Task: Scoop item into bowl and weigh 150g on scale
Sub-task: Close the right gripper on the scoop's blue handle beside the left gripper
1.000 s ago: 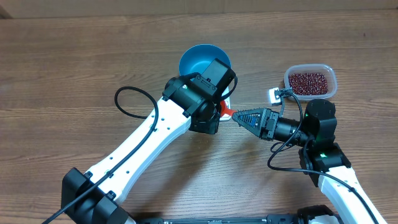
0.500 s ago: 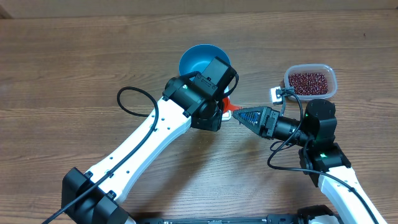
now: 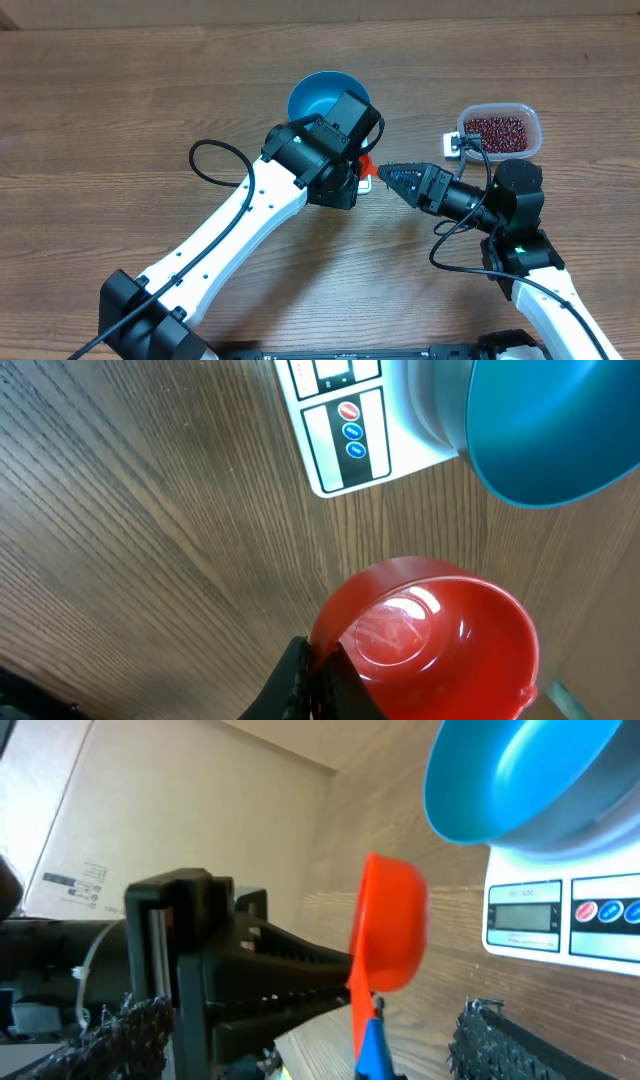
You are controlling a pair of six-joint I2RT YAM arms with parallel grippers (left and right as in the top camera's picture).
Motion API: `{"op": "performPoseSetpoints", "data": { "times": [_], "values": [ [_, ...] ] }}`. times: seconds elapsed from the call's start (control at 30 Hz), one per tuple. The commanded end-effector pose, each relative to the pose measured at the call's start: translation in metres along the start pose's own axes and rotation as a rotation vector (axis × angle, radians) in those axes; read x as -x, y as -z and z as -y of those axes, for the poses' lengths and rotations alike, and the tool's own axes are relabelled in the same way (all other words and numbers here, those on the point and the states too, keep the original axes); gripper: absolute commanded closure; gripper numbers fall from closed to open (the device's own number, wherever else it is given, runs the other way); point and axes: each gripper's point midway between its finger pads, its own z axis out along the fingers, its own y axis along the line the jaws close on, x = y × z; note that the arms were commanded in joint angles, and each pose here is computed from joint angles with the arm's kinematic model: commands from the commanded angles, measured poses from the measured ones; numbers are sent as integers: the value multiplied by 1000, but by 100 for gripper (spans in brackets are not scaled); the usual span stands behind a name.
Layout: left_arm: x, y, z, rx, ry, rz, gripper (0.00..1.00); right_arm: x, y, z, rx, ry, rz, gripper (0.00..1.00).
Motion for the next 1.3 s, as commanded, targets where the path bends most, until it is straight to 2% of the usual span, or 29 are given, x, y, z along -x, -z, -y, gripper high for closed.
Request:
{"op": "performPoseSetpoints", "data": {
  "times": [0.0, 0.07, 0.17, 0.53, 1.0, 1.27],
  "values": [
    [-2, 3, 4, -14, 13, 1, 96, 8, -1, -10, 12, -8, 17, 14],
    [-1, 3, 6, -21, 13, 7, 95, 7, -1, -10, 13, -10, 15, 21],
    [-1, 3, 7, -26, 12, 6, 95, 8, -1, -10, 12, -10, 18, 25],
    [-11, 6, 39, -162, 11, -26, 96, 25, 0, -24, 52, 42, 93, 24],
    [-12, 7, 41, -169, 11, -27, 96, 46, 3, -12, -22, 74, 215, 25],
    [-14, 7, 45, -187, 11, -37, 96, 50, 4, -17, -10, 100, 233, 28]
  ]
}}
